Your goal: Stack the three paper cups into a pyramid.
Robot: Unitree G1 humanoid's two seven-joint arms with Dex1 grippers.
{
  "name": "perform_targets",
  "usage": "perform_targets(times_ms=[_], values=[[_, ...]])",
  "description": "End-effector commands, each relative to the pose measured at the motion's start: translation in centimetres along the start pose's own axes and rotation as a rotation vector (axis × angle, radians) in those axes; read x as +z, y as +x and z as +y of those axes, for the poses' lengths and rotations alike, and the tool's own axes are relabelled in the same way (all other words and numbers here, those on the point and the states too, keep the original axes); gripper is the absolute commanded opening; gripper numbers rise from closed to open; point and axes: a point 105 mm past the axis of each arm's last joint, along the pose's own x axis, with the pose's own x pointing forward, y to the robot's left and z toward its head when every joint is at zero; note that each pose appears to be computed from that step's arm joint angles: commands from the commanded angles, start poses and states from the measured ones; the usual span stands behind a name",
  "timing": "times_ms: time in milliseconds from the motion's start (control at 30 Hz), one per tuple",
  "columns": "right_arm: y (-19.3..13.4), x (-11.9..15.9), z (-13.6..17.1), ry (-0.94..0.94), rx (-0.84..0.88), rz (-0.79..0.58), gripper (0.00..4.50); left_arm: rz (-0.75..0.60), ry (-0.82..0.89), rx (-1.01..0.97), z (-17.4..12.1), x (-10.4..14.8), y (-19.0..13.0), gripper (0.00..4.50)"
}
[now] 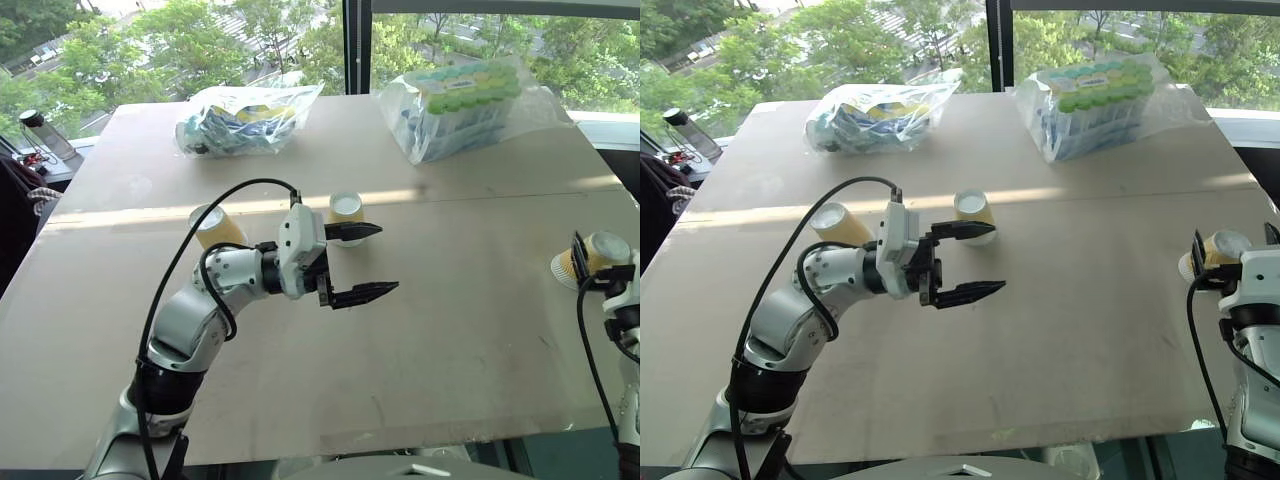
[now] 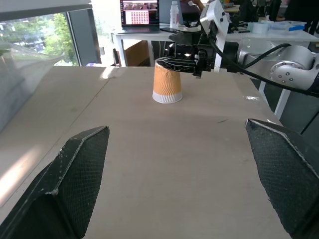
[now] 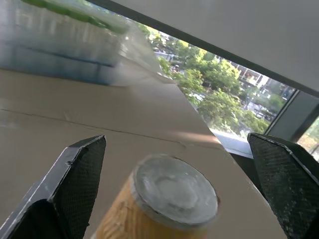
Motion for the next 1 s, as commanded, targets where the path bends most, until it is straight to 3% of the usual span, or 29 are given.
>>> perform_targets(times_ms=[33,333,633,733,800,833,867,1000], values=[[0.0,0.4,-1.3,0.032,-0.083,-0.030,4.49,-0.008,0.039,-0.012,-0.2,0.8,0.1,4.50],[1.5,-0.7,-0.3,0.330,-0.077,0.029,4.49,-0.005,0.077,0.020,0.3,1.1,-0.1,4.50],[1.8,-2.0,-0.5,0.364,-0.073,0.091,4.49,-0.005,0.079,0.042,0.4,0.9,-0.3,4.50],[2.0,-1.8,-0.5,0.355,-0.070,0.077,3.74,-0.006,0.086,0.049,0.5,1.0,-0.5,4.50],[2.0,-2.1,-0.6,0.380,-0.081,0.085,2.96,-0.007,0.089,0.052,0.6,1.0,-0.5,4.50],[2.0,-2.2,-0.6,0.397,-0.083,0.090,2.33,-0.008,0.090,0.055,0.6,1.0,-0.5,4.50],[2.0,-2.3,-0.5,0.406,-0.080,0.092,2.13,-0.009,0.092,0.059,0.7,1.0,-0.5,4.50],[2.5,-1.6,0.3,0.398,-0.020,0.076,2.11,-0.027,0.117,0.139,1.6,0.8,-0.9,4.50]])
